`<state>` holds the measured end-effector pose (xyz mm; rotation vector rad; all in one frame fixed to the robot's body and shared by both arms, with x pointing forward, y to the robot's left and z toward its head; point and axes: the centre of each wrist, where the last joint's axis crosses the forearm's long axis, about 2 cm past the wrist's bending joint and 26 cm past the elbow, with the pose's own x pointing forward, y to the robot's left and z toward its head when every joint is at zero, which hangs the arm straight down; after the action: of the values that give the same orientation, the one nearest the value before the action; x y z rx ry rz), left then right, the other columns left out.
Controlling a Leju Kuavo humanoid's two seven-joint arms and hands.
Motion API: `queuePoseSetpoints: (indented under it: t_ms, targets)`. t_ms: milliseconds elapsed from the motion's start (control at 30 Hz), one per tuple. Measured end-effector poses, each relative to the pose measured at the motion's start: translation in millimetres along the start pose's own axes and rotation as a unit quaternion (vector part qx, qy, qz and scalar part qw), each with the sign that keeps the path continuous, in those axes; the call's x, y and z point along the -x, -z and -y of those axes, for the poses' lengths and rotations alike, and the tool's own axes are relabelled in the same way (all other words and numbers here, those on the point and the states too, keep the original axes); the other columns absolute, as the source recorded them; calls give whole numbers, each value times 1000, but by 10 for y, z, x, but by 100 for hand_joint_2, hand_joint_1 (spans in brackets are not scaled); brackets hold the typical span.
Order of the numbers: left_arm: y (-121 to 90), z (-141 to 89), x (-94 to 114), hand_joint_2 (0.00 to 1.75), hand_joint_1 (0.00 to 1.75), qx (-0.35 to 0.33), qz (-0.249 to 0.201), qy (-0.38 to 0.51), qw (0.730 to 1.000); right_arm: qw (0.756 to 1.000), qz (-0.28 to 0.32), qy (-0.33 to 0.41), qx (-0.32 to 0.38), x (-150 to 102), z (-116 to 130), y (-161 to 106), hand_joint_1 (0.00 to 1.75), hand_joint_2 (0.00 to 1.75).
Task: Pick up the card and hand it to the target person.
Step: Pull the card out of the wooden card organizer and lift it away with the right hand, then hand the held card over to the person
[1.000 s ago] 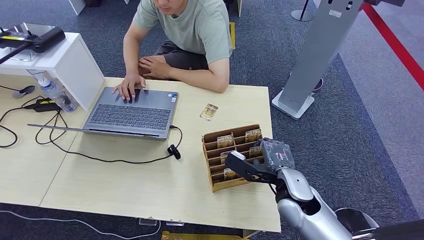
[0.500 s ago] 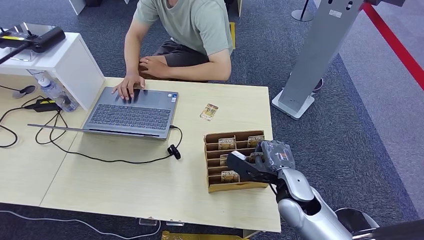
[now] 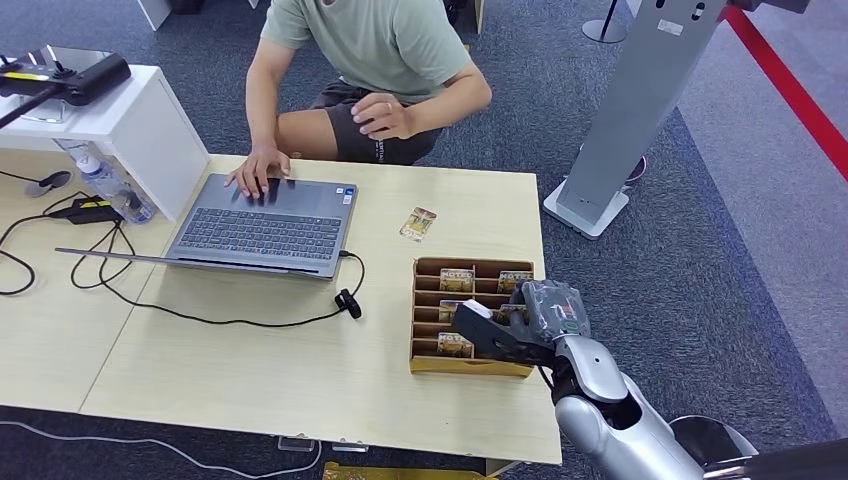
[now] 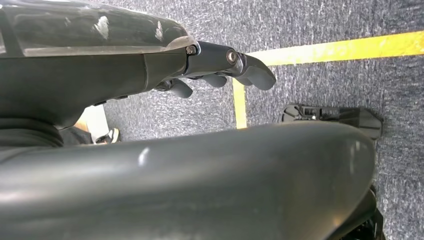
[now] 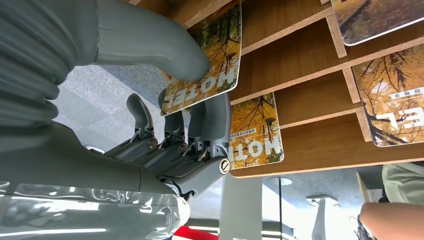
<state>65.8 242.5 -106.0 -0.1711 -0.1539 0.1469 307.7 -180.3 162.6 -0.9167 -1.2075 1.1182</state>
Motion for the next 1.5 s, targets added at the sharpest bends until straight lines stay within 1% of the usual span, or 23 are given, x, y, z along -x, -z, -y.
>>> queuePoseSetpoints:
  t_ms: [133, 267, 667, 867, 1000, 1100, 1267, 1400, 1500]
  targets:
    - [0, -1, 0, 0, 0, -1, 2, 0, 1000, 1000, 4, -1, 5, -12, 10, 7, 131, 175]
    - [0, 0, 1, 0, 0, -1, 4, 0, 1000, 1000, 15, -4, 23, -69, 100, 40, 131, 175]
    - [0, 3, -5, 0, 0, 5, 11, 2, 1000, 991, 91, 1, 98, -529, 756, 204, 131, 175]
    - [0, 6, -12, 0, 0, 6, 8, 6, 1000, 984, 137, 12, 115, -789, 979, 300, 131, 175]
    - [1, 12, -25, 0, 0, 8, 8, 7, 1000, 978, 166, 16, 124, -956, 1040, 400, 131, 175]
    - [1, 13, -27, 0, 0, 8, 9, 8, 1000, 974, 181, 18, 132, -1051, 1040, 458, 131, 175]
    - [1, 14, -28, 0, 0, 8, 9, 8, 1000, 970, 192, 9, 152, -1166, 1011, 555, 131, 175]
    - [1, 14, -28, 0, 0, 8, 9, 8, 1000, 968, 190, -3, 162, -1207, 978, 617, 131, 175]
    - [1, 16, -26, 0, 0, 9, 8, 7, 1000, 968, 187, -13, 164, -1221, 962, 647, 33, 175]
